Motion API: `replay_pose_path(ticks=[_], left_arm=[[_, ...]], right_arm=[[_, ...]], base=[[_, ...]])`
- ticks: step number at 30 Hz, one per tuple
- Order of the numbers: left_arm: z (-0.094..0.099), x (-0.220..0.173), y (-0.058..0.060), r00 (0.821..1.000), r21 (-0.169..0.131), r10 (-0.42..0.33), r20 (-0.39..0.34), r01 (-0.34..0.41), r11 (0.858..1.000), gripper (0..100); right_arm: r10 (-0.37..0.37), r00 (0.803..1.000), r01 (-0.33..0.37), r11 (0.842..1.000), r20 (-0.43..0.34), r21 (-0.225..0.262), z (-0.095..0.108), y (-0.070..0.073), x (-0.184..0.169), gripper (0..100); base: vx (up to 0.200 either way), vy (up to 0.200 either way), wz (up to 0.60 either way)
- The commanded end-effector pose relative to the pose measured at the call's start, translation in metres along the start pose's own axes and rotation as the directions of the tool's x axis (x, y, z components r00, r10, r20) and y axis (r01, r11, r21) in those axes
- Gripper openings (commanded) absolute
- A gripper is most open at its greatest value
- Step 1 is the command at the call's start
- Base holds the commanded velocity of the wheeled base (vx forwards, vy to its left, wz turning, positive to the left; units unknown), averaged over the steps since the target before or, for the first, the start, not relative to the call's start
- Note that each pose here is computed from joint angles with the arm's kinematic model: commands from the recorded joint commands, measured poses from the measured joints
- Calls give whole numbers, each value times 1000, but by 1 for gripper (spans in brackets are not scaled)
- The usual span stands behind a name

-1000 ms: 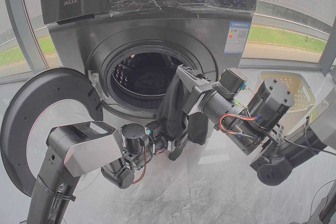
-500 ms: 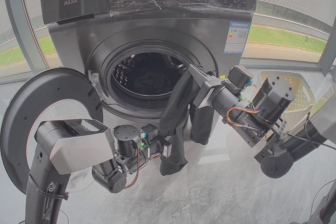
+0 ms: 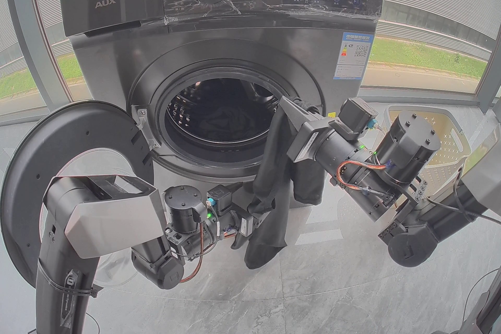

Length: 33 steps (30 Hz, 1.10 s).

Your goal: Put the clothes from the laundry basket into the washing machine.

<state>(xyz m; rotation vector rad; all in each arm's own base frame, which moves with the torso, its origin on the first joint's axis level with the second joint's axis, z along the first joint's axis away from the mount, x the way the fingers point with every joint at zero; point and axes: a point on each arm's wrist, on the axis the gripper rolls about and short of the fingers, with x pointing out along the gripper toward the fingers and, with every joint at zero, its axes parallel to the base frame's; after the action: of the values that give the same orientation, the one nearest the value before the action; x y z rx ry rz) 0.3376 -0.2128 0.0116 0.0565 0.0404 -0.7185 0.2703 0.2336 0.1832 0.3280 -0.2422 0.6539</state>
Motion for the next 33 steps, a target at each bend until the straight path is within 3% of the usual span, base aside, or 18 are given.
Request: replay_pose_path(ticks=[1,8,14,22,33], left_arm=[[-15,4,3,1000,-4,7,-26,-8,1000,100],[-27,15,7,1000,-4,15,-23,-15,1000,100],[-32,9,7,998,-1,20,-52,-20,1000,100],[-28,6,16,998,9,40,-48,-39,999,100],[-26,10,23,997,4,66,-28,-65,998,100]], right_arm=[[6,1000,-6,1000,0,3,0,3,0,0],[15,1000,-15,1000,0,6,0,6,-1,0],[-2,1000,2,1000,5,0,2,0,0,0],[-13,1000,13,1000,2,-6,2,-6,-1,0],[0,1000,0,1000,-1,-1,1,-2,-2,0]], base=[[0,0,0],[0,0,0],[0,0,0],[0,0,0],[0,0,0]])
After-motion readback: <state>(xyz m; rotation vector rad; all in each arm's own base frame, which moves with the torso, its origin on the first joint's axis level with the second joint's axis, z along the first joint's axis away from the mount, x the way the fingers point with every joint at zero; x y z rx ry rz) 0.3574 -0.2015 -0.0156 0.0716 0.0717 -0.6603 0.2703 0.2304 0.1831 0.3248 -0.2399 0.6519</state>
